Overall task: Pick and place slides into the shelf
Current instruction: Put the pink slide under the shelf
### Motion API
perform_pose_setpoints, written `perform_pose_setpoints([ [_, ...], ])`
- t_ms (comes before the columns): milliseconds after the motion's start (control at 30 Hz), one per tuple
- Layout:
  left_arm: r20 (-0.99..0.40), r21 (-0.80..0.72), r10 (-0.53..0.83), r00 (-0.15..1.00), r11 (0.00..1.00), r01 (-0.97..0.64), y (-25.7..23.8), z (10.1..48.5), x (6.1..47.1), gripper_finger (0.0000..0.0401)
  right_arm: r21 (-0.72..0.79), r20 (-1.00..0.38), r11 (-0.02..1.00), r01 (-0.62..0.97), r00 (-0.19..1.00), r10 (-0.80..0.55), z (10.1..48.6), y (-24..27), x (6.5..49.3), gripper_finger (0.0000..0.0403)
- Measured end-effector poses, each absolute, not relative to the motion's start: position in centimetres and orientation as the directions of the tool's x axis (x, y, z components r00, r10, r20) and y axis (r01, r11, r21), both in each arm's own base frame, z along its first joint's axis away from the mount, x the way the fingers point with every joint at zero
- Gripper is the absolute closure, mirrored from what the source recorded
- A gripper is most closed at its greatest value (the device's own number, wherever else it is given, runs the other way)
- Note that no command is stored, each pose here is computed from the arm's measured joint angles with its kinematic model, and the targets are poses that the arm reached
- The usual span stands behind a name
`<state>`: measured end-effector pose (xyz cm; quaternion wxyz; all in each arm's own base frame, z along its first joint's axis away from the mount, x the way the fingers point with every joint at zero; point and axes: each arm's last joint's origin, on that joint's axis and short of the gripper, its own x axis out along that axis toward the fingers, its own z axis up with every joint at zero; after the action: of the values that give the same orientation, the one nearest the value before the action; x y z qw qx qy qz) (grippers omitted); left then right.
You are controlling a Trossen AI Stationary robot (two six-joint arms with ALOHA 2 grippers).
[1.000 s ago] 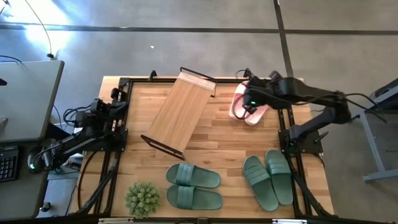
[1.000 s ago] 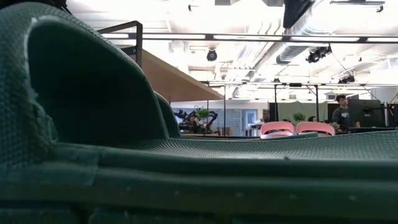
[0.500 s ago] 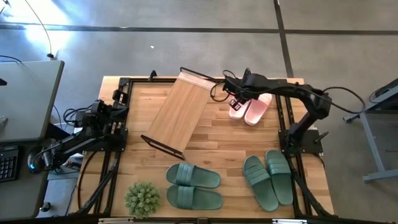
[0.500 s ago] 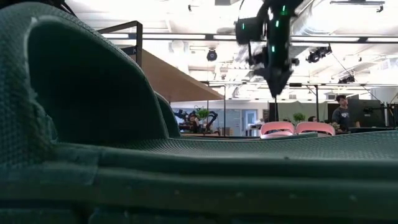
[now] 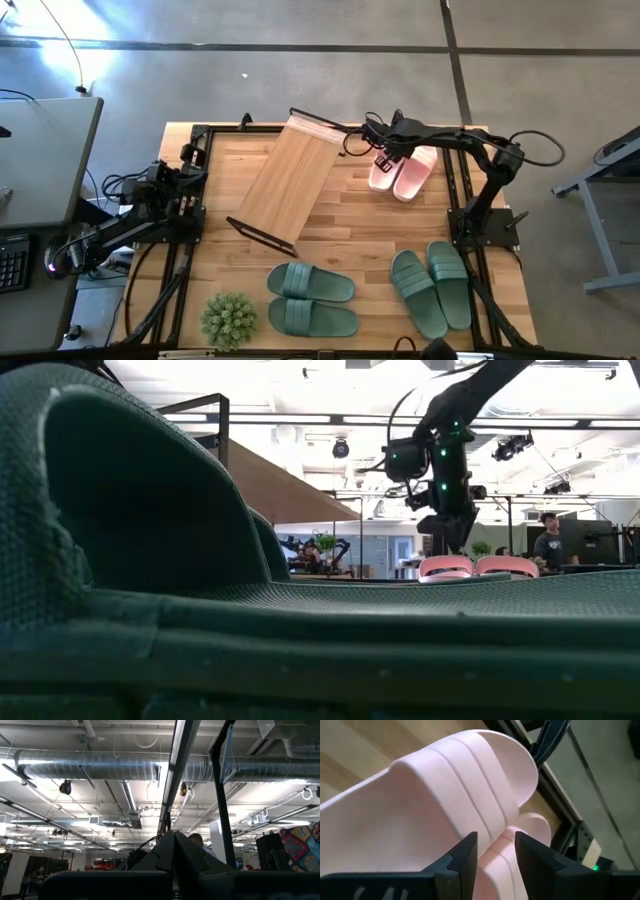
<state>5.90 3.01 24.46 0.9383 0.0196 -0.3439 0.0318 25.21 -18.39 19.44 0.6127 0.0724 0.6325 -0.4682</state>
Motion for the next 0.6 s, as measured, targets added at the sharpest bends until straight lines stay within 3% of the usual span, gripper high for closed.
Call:
perform_pose_setpoints([
  [600, 0.632, 0.000, 0.056, 0.773, 0.997, -0.071, 3.1, 24.3, 6.0, 0.0400, -0.528, -0.828, 0.569, 0.630, -0.235, -0.509, 18.6, -17.8, 26.3, 0.0279],
])
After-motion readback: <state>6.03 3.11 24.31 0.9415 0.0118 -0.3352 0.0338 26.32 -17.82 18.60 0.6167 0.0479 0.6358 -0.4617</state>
